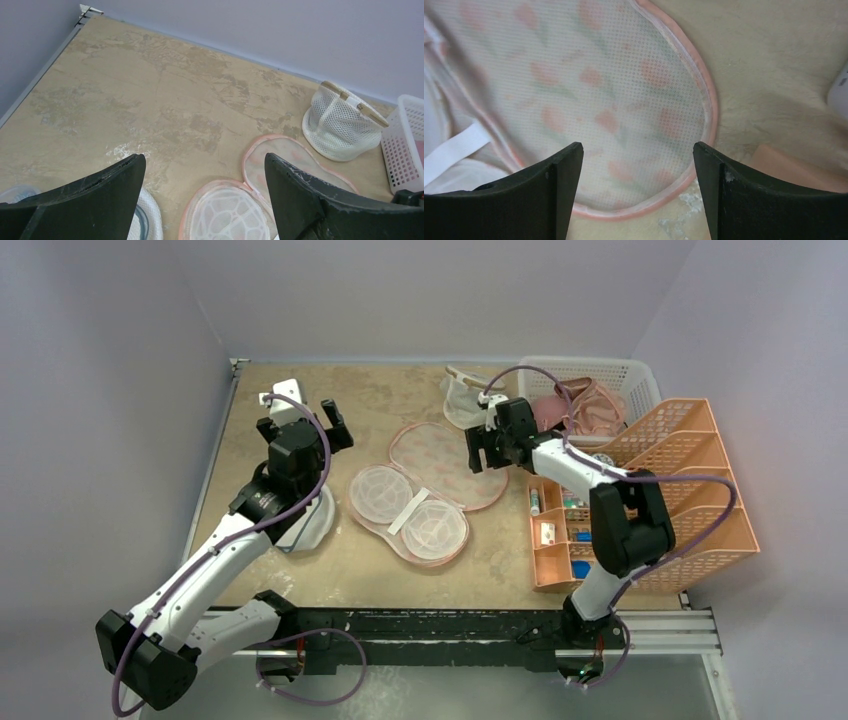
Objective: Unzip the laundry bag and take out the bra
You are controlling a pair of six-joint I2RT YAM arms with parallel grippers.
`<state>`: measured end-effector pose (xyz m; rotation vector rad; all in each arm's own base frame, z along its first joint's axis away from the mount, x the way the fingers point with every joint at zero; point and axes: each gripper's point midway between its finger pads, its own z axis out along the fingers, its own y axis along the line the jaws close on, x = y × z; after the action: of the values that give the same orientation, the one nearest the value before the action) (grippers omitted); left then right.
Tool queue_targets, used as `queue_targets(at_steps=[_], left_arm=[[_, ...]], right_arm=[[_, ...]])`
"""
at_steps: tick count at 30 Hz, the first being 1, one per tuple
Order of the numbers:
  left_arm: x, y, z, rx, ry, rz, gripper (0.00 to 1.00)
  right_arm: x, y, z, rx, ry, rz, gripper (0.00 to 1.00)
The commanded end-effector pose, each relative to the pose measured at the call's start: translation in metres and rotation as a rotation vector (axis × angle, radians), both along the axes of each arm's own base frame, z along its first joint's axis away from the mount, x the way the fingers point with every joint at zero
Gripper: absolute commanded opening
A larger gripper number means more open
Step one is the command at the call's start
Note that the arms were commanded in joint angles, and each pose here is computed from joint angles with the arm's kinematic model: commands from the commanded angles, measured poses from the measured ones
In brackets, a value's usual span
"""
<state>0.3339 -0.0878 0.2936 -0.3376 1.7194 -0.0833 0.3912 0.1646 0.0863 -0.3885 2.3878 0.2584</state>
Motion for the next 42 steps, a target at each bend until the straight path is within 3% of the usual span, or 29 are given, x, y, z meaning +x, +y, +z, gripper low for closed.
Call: queue_targets(at_steps=[1,16,20,25,30,42], left_arm=[[0.002,0.003,0.029,-0.040,-0.067,0.015,0.90],[0.003,-0.004,0.029,-0.045,-0.071,-0.023,0.99],[0.002,-0.004,0.029,-0.050,-0.073,-0.024,1.00],[0.001,-0.001,0.031,-0.052,-0.079,-0.015,0.99],[0.000,-0.001,0.031,-0.053,-0.081,-0.016,1.00],[0.000,-0.002,0.031,-0.053,-0.081,-0.017,1.00]], right_arm=[[0.032,-0.004,0.003,-0.005,-0.067,-0.037,0.82],[0.084,-0.019,-0.032,-0.060,-0.069,-0.043,0.71],[0.089,-0.010,-0.037,-0.032,-0.066,-0.015,0.57],[0.090,-0.008,-0.041,-0.029,-0.063,-0.008,0.33],[0.089,-0.009,-0.021,-0.020,-0.093,-0.007,0.01],[0.077,-0.013,0.069,-0.034,-0.217,-0.025,0.00]])
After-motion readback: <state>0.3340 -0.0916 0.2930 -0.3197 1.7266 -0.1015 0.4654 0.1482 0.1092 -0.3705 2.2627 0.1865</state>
